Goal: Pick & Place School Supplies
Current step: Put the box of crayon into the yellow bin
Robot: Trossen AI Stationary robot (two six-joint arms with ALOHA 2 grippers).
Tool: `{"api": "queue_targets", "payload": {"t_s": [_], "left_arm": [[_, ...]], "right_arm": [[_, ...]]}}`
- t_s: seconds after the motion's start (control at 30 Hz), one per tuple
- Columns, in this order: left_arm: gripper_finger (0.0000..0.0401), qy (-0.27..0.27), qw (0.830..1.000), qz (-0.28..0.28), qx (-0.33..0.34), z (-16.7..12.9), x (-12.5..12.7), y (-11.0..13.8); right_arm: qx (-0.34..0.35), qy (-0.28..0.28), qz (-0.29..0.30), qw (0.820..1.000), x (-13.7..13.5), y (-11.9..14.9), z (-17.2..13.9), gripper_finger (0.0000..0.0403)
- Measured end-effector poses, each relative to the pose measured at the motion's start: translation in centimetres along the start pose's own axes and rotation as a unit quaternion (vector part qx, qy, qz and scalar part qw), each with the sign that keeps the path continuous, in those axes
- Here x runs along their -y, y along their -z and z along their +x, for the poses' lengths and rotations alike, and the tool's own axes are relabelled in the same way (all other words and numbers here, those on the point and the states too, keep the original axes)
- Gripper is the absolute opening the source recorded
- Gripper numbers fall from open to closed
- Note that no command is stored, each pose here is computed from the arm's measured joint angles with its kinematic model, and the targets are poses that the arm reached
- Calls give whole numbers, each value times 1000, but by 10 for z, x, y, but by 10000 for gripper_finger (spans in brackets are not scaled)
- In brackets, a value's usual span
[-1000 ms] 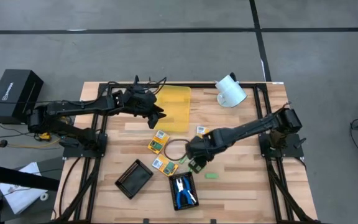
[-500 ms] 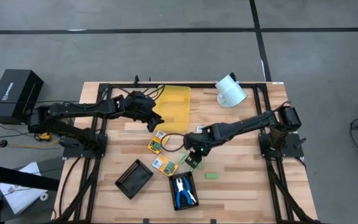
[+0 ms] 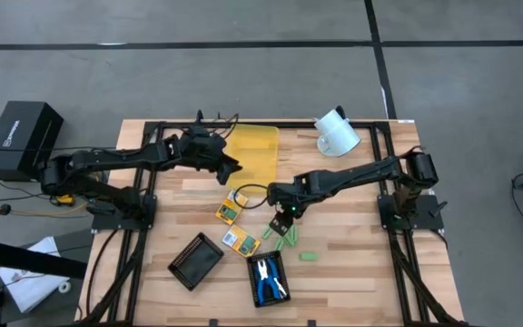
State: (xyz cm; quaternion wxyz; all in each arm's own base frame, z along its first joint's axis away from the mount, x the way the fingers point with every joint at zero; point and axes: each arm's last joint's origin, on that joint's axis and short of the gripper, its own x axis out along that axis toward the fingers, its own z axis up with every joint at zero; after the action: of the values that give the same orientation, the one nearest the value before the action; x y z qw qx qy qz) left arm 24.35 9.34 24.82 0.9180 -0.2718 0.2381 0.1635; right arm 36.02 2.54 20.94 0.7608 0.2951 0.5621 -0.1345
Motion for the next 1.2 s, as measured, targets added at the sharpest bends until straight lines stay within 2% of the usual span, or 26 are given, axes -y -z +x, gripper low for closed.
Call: {"api": "queue_targets", "payload": {"t_s": [0.13,0.27,0.4,0.7,1.2], "left_arm": [[150,-9,1000,-6,5,-1,-7,-3],[150,-14,1000,19,6,-1,-8,-3],[150,-19,999,27,8,-1,-8,-3],[150,-19,999,27,8,-1,-8,-3],[150,-32,998,47,12,-1,-9,-4]], "right_arm": [[-8,35,-13,999,7,2,-3,162],[-26,88,-46,995,13,9,-4,164],[-38,98,-61,993,19,13,2,163],[-66,79,-78,992,31,28,24,163],[-78,58,-100,990,44,18,22,163]]}}
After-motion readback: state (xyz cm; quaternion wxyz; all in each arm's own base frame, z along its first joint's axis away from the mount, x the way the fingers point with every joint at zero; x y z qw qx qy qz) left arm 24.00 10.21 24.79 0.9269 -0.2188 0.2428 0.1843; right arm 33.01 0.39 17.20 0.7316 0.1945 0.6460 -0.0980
